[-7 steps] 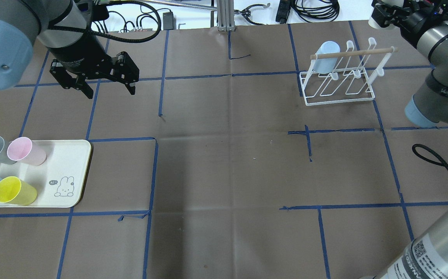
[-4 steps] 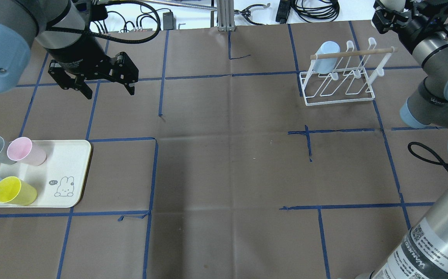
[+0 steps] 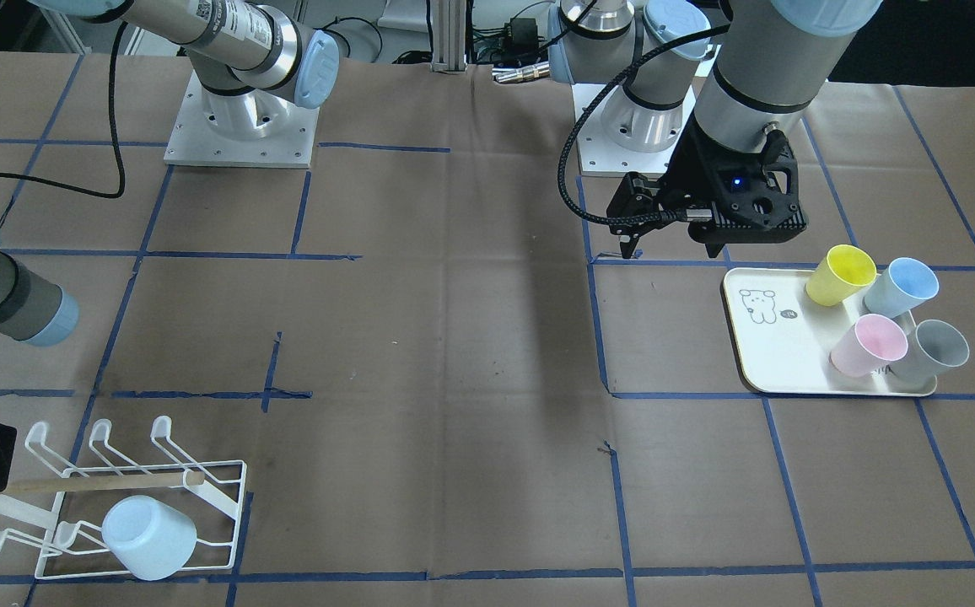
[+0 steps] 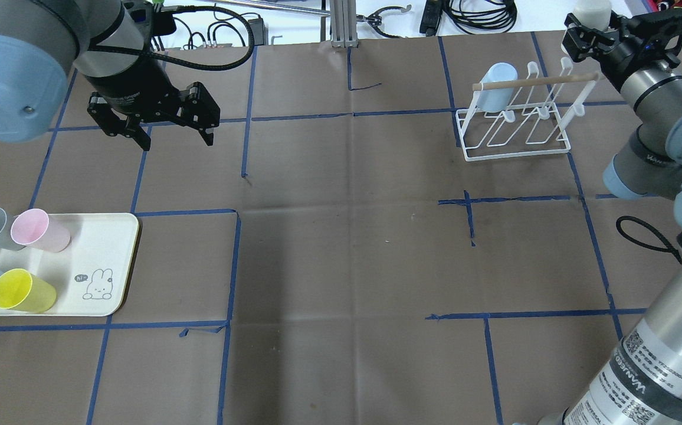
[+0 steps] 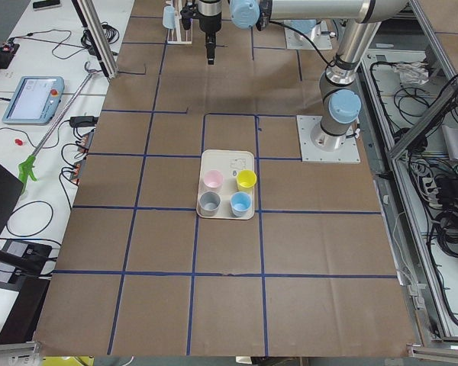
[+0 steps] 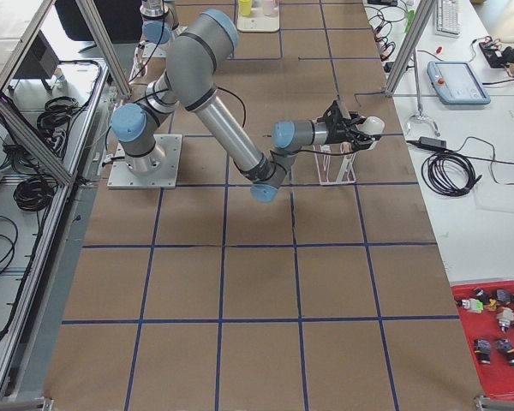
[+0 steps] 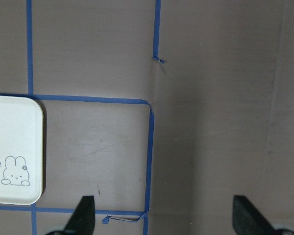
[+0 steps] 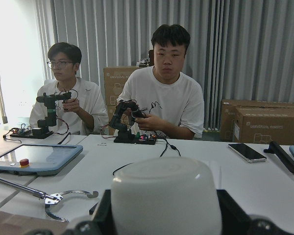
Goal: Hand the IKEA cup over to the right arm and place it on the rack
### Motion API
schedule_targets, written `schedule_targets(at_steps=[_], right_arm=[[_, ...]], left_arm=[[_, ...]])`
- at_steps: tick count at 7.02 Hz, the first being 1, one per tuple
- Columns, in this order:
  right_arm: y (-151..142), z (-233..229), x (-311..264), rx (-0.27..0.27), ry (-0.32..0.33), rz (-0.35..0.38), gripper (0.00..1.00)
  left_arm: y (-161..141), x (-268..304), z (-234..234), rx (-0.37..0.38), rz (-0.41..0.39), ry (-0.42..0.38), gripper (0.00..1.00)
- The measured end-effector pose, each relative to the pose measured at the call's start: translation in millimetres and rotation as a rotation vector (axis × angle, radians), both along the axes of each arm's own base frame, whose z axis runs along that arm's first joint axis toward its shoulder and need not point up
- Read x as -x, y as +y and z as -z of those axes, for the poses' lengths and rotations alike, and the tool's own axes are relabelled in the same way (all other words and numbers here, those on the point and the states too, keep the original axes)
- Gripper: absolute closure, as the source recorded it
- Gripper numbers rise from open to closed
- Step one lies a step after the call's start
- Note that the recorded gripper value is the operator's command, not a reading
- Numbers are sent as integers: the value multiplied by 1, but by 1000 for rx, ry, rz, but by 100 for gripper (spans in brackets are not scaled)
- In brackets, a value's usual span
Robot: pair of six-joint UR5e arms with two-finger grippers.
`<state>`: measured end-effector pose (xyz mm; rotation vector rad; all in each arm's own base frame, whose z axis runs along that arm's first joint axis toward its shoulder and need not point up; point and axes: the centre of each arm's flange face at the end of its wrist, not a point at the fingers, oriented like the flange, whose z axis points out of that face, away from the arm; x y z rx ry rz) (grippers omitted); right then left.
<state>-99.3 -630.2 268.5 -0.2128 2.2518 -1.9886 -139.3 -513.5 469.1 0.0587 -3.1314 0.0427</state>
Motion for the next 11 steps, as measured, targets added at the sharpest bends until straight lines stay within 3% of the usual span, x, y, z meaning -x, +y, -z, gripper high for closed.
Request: schedule_targets(at_steps=[6, 7, 8, 9, 11], right_arm=[[-4, 33, -1, -46, -23, -5, 83], [-4, 35, -2, -51, -25, -5, 61], [-4, 35, -2, -52, -26, -6, 24], [-3, 34, -3, -48, -25, -7, 1], [-3, 33, -3, -47, -28, -8, 0]], left_arm=[[12, 1, -17, 38, 10, -3, 0], [12, 0, -17, 37, 11, -3, 0], [12, -2, -17, 37, 9, -4, 0], [12, -2, -17, 36, 8, -4, 0], [12, -2, -18, 38, 8, -5, 0]])
